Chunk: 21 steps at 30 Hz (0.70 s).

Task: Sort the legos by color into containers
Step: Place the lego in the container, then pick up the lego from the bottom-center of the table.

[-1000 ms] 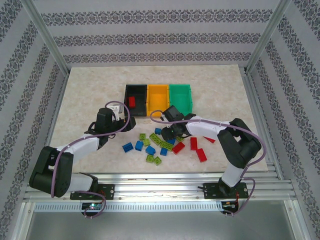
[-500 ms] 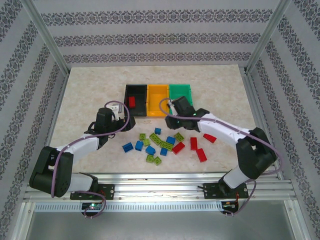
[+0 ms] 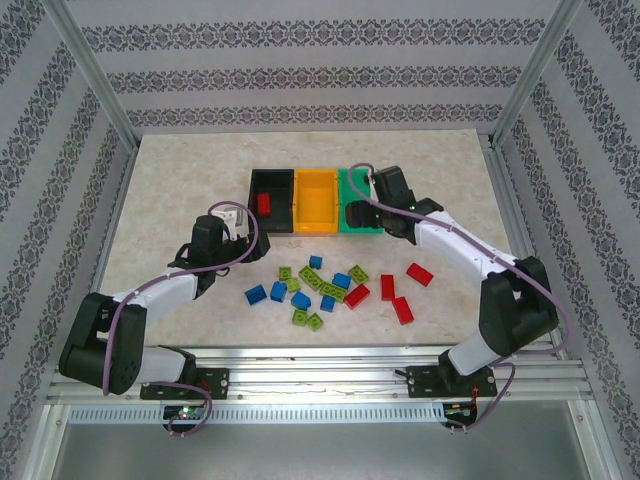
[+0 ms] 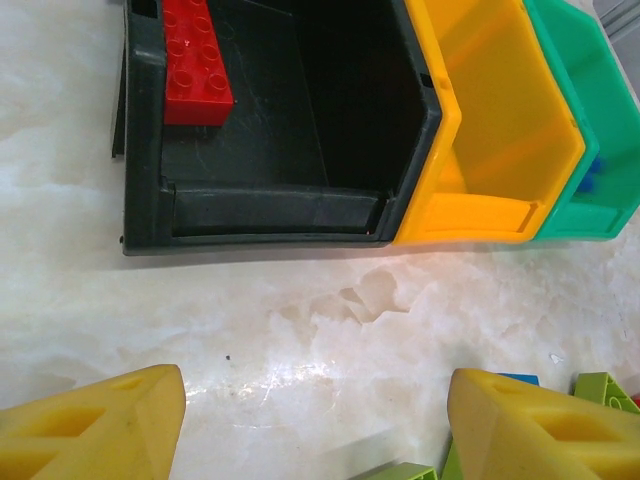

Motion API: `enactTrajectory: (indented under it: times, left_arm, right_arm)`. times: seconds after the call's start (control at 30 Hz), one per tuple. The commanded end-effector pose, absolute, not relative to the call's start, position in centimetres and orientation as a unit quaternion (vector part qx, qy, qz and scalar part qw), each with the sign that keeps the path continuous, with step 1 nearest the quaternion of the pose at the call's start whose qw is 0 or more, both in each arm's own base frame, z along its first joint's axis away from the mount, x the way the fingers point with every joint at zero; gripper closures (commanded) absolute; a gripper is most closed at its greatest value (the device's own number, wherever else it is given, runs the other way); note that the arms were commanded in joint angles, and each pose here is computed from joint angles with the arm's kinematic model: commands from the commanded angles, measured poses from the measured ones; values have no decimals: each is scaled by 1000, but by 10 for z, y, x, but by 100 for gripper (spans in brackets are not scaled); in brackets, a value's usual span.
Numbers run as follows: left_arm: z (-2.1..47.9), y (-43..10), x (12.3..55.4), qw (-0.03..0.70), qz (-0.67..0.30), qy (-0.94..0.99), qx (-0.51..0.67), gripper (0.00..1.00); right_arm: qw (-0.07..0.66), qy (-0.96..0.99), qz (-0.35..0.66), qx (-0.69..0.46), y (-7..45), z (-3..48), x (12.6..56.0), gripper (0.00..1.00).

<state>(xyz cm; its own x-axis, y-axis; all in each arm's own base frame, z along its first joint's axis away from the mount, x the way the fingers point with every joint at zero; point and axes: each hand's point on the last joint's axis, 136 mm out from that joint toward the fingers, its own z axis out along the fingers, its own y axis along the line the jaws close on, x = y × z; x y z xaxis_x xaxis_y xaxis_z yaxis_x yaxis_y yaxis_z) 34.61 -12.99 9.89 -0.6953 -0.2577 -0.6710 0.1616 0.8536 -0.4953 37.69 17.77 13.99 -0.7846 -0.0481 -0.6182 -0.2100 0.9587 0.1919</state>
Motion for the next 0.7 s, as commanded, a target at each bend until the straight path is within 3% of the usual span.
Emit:
enactTrajectory:
  times: [0.0, 0.33, 0.53, 0.67]
  left_arm:
    - [106, -126, 349, 406, -271, 872, -31, 30]
    - [105, -131, 350, 401, -286, 869, -33, 30]
    - [105, -130, 350, 401, -286, 870, -33, 30]
    - [104, -129, 350, 401, -284, 870, -35, 30]
  right_arm:
    - [311, 942, 109, -61, 162, 130, 350, 23]
    - [271, 959, 80, 20, 88, 96, 280, 23]
    - [211, 962, 164, 60, 105, 65, 257, 34]
    - [185, 973, 134, 29, 118, 50, 245, 35]
